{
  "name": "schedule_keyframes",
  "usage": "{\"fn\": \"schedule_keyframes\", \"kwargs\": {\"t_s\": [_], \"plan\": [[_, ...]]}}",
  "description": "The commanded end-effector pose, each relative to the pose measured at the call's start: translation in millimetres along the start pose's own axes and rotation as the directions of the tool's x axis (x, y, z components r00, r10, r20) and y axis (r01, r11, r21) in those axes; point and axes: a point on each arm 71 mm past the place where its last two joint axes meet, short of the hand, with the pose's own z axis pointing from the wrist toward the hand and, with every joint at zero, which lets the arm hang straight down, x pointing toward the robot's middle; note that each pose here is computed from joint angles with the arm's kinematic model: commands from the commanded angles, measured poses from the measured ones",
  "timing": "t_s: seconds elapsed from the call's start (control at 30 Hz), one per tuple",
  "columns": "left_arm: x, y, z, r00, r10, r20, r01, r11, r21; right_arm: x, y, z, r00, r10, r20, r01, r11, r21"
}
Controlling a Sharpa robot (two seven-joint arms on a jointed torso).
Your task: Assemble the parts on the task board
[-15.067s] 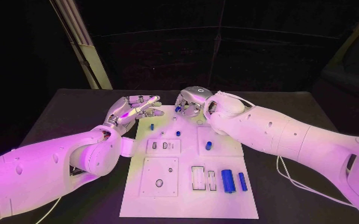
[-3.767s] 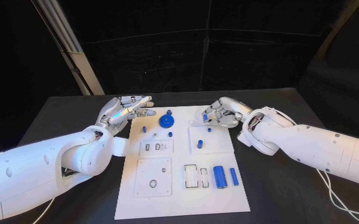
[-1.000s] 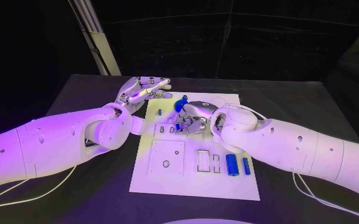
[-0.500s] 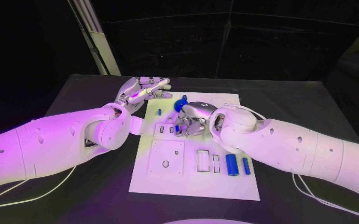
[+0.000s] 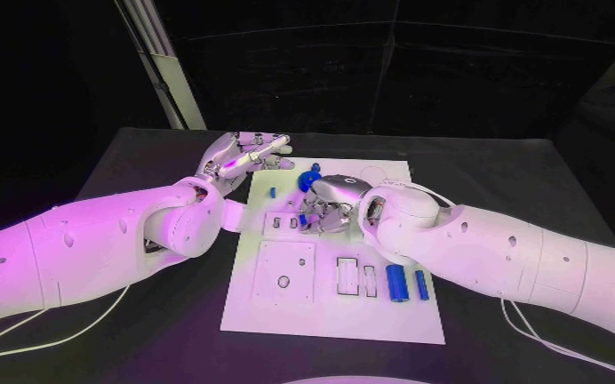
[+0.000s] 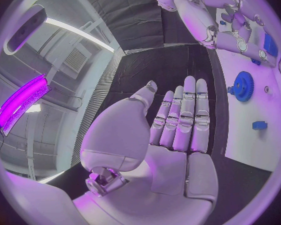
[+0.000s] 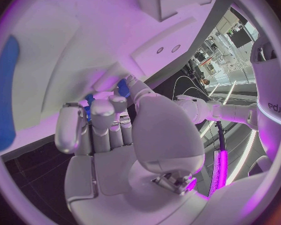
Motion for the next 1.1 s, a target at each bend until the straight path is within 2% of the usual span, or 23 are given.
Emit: {"fn": "schedule_keyframes", "kwargs": {"t_s": [0.03,0.27,0.47,0.6,0.7,0.83,1.0,1.07,1.1], "plan": [[1.2,-1.4,0.7,1.000,-0.003,-0.013,0.004,1.000,0.008,2.0,-4,-1.1,1.000,-0.010,0.014,0.009,1.000,0.022],[1.0,-1.4,0.7,1.000,-0.004,-0.013,0.004,1.000,0.007,-0.2,-3,-1.8,0.999,-0.005,0.043,0.005,1.000,0.018],[0.5,-1.3,0.8,1.000,-0.004,-0.014,0.004,1.000,0.007,-4.5,0,-5.8,0.994,0.014,0.111,-0.013,1.000,-0.010],[-0.5,-0.9,0.9,1.000,-0.004,-0.013,0.004,1.000,0.004,-8.5,2,-11.6,0.987,0.041,0.158,-0.034,0.998,-0.047],[-2.0,-0.1,0.9,1.000,0.003,-0.011,-0.003,1.000,-0.006,-12.6,3,-19.5,0.978,0.083,0.189,-0.065,0.993,-0.103],[-3.9,1.1,0.3,0.999,0.034,-0.021,-0.034,0.999,-0.025,-17.7,1,-33.7,0.969,0.159,0.190,-0.126,0.976,-0.176],[-4.9,6.6,-3.5,0.989,0.118,-0.090,-0.128,0.985,-0.120,-33.6,-14,-54.5,0.952,0.265,0.152,-0.233,0.952,-0.200],[-4.4,10.5,-5.1,0.980,0.150,-0.131,-0.172,0.968,-0.180,-40.4,-21,-61.0,0.942,0.302,0.146,-0.273,0.943,-0.191],[-3.7,14.3,-6.7,0.970,0.170,-0.171,-0.208,0.948,-0.240,-46.0,-26,-65.5,0.932,0.330,0.148,-0.302,0.935,-0.183]]}}
